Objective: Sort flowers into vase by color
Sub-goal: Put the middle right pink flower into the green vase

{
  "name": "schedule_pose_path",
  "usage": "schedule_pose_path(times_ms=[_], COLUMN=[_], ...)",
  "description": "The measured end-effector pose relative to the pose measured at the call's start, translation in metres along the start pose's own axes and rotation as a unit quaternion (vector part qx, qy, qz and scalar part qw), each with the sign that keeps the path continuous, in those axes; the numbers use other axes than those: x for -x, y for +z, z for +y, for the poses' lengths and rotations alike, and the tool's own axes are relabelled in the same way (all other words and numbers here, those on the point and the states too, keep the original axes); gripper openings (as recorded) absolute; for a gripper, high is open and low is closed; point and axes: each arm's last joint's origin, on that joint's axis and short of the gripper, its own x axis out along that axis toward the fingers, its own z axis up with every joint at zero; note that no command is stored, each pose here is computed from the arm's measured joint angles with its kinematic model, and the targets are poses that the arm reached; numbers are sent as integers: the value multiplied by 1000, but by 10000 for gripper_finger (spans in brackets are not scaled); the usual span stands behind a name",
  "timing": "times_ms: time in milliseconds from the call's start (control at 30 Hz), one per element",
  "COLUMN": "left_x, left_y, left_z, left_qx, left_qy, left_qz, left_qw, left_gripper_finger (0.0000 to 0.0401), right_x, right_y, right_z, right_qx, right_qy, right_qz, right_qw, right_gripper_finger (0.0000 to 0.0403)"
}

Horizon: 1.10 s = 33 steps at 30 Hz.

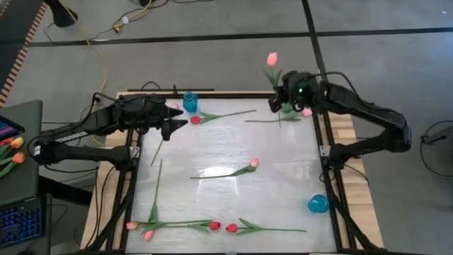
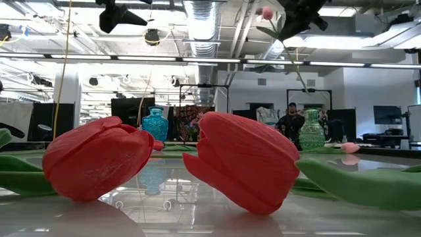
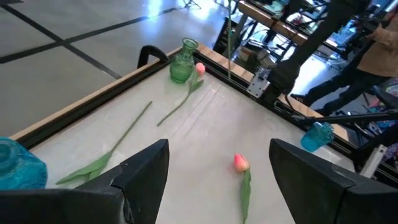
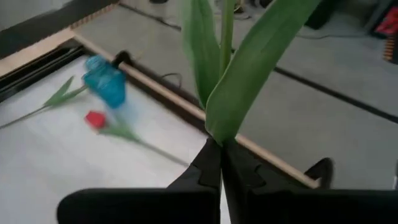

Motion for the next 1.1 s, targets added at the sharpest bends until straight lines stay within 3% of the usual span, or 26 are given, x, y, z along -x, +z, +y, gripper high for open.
schedule_pose_path(times_ms=[433, 600, 867, 1100], left_x=[0, 0, 0, 0], left_y=[1, 2, 2, 2], left_z=[3, 3, 3, 3], left_qx=[0, 0, 1, 6], left_qy=[47, 55, 59, 59], left_qz=[-22, -26, -27, -27], left_qw=[999, 998, 998, 998], left_gripper_finger=[265, 265, 265, 265], right_x=[14, 3, -27, -34], right_y=[34, 37, 18, 10], right_z=[-60, -77, -95, -98], right_qx=[-3, -2, -16, -15], right_qy=[-87, -127, -146, -132], right_qz=[-130, -128, -125, -109], right_qw=[988, 984, 981, 985], right_gripper_finger=[29, 27, 27, 29])
